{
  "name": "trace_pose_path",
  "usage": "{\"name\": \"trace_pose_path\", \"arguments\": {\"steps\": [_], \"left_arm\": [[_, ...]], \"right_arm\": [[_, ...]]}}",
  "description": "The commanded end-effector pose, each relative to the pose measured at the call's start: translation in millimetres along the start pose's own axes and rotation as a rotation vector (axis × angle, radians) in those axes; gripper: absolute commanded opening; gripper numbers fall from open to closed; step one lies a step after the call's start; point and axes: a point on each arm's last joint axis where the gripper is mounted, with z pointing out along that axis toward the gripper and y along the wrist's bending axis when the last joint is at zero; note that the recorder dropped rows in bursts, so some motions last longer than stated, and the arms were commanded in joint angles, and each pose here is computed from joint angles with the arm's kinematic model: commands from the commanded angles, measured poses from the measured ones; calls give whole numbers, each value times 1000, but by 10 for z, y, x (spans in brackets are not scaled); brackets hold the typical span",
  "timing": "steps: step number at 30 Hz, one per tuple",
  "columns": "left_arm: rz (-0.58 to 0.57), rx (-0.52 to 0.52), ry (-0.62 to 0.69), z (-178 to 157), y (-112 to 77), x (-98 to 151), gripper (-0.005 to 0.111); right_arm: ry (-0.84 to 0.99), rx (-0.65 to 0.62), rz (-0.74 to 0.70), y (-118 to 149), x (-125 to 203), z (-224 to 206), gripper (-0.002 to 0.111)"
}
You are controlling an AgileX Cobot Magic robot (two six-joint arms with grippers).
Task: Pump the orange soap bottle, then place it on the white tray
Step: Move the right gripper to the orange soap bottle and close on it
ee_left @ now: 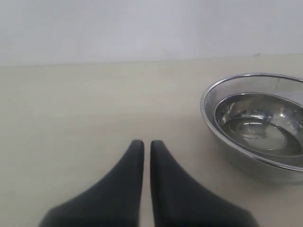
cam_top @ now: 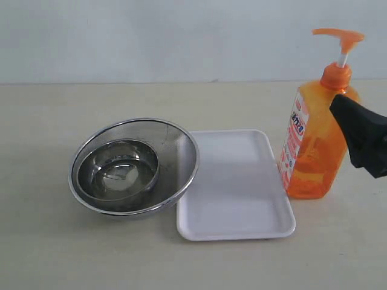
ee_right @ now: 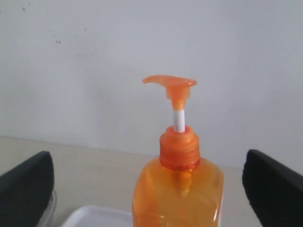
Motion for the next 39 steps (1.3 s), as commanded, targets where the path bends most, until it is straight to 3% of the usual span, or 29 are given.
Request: {"name": "trace_pose_path", "arguments": {"steps": [1,13,18,31,39], "left_arm": [[-2,-2,-1,0,0,7,5],[-2,-2,-1,0,0,7,5],[-2,-2,-1,0,0,7,5],[-2,-2,-1,0,0,7,5],[-2,-2,-1,0,0,7,5]], "right_arm": [[-55,43,-2,-45,-69,19,104],[-75,-1,3,1,-186,250,104],[-21,43,-95,77,0,423,104],[13,41,-83,99,336,580,104],[137,56,-78,71,620,626,104]]}}
